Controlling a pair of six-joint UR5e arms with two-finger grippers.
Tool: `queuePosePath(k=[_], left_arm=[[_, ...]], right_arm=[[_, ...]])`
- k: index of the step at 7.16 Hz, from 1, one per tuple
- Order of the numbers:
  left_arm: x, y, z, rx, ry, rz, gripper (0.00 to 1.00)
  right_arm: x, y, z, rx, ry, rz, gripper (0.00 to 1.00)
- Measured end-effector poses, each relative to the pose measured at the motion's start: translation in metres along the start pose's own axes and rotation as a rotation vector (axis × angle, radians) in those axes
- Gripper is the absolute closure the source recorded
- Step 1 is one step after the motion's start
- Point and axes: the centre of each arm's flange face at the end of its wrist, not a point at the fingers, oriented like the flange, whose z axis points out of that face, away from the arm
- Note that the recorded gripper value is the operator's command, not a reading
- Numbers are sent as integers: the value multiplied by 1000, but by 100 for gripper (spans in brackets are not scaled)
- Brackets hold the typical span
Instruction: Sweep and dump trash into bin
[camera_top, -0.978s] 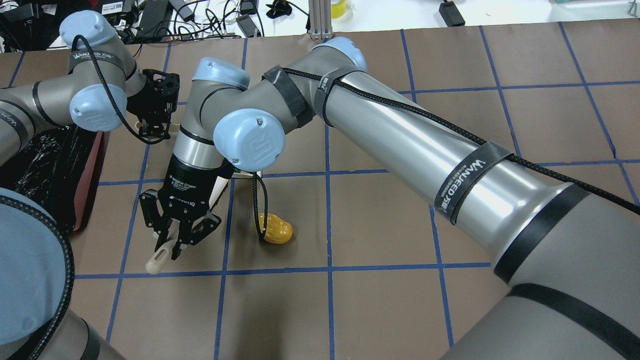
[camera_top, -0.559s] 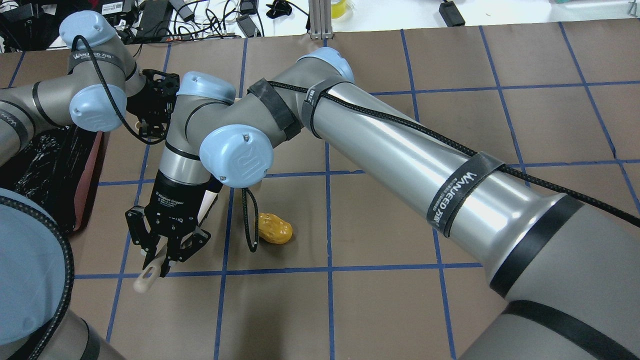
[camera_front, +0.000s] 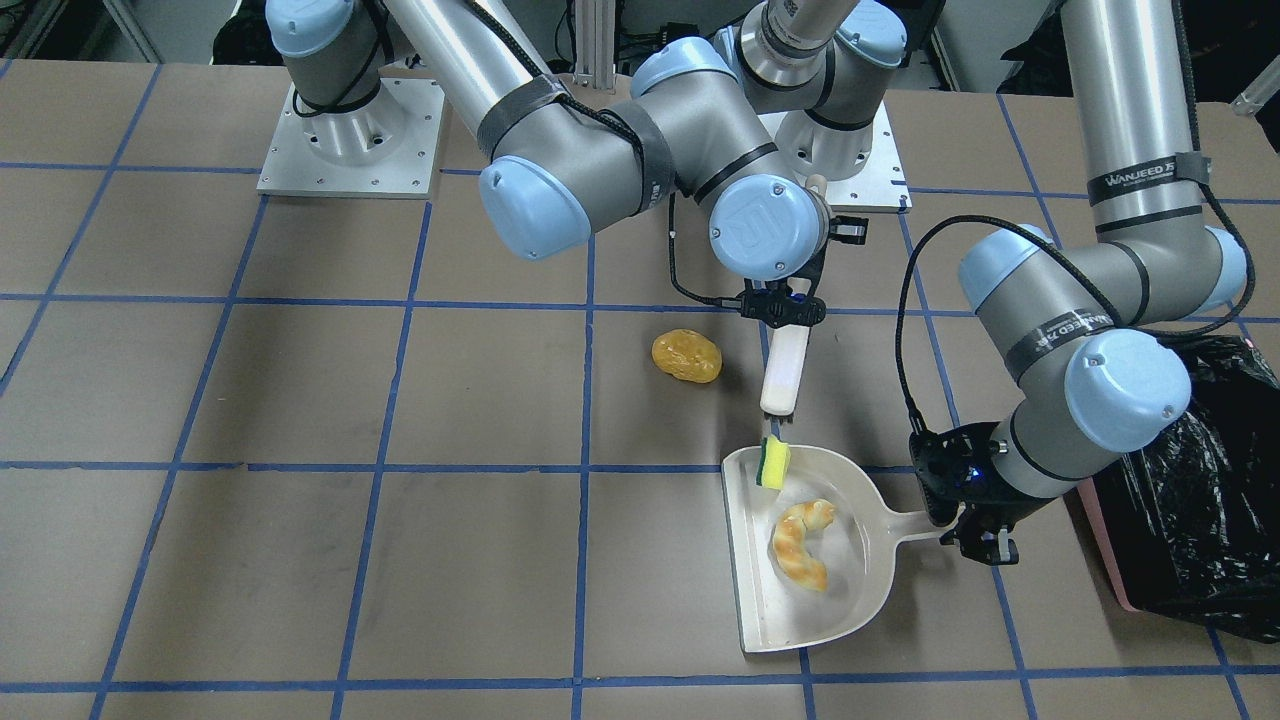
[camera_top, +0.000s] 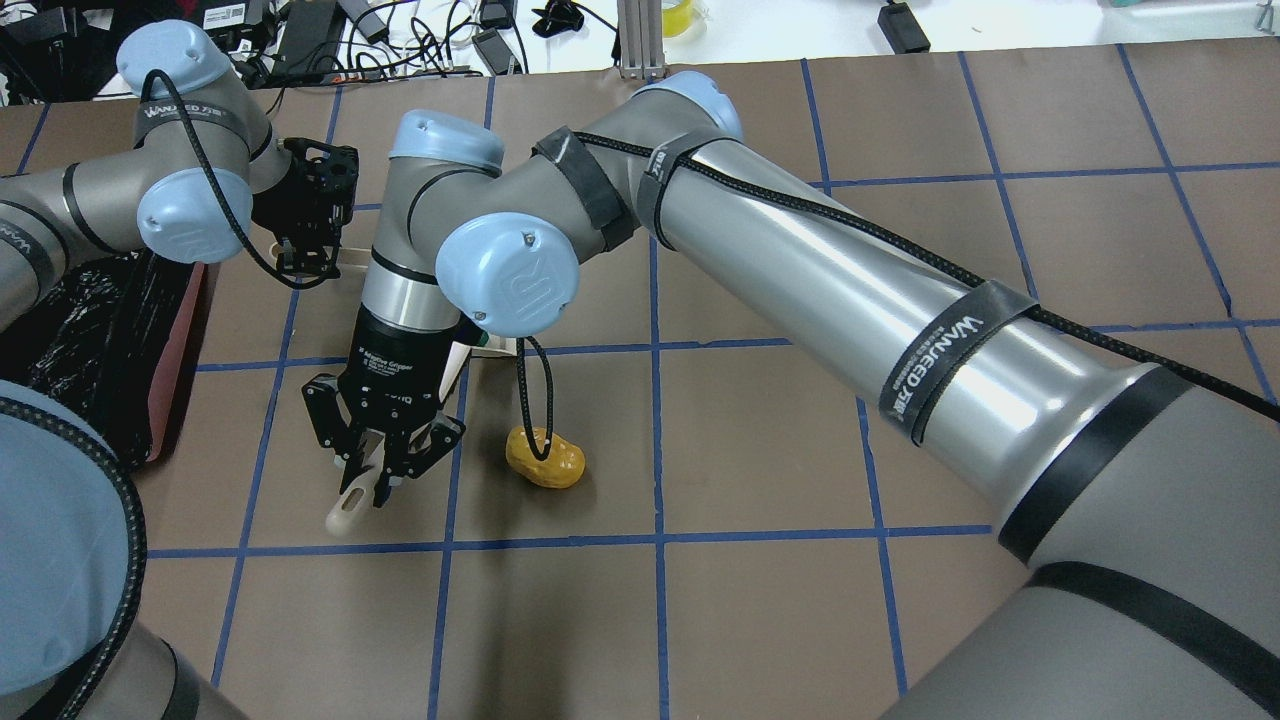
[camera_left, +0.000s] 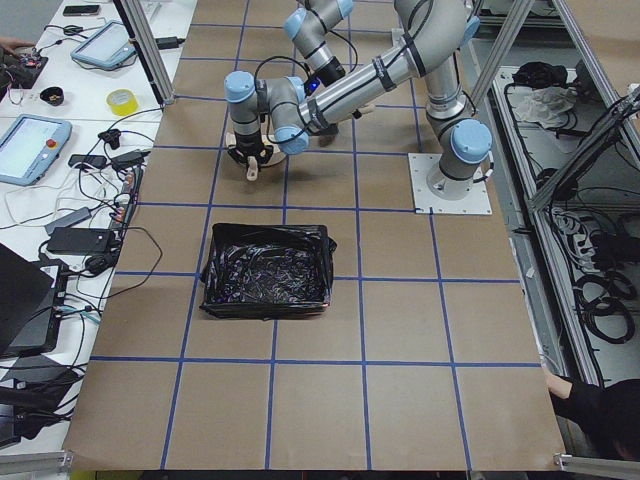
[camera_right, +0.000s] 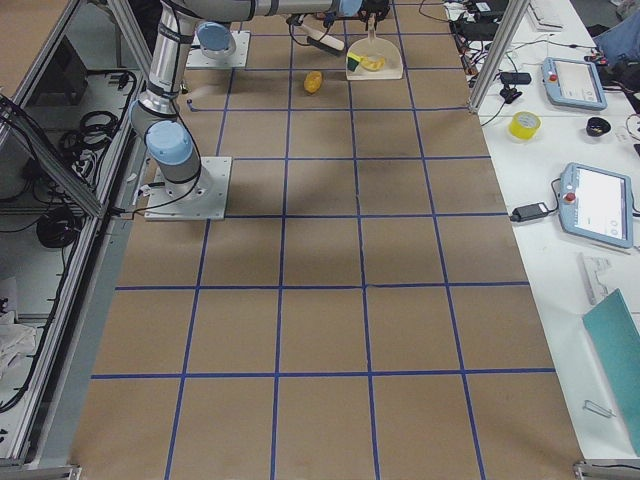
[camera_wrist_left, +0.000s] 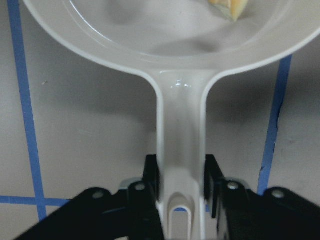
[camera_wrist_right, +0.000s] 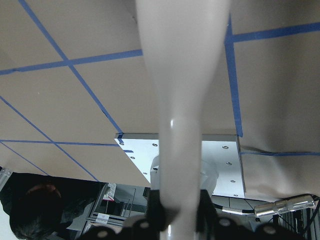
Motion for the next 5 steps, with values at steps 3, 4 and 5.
queuePosePath(k=[3,4,5], left_arm=[[3,-1,1,2,3,0,100],[3,-1,1,2,4,0,100],[3,-1,1,2,4,0,100]], right_arm=[[-10,-31,-6,35,-93,-50,100],[-13,-42,0,40,-109,-63,100],[-14,-47,4,38,-113,-62,100]])
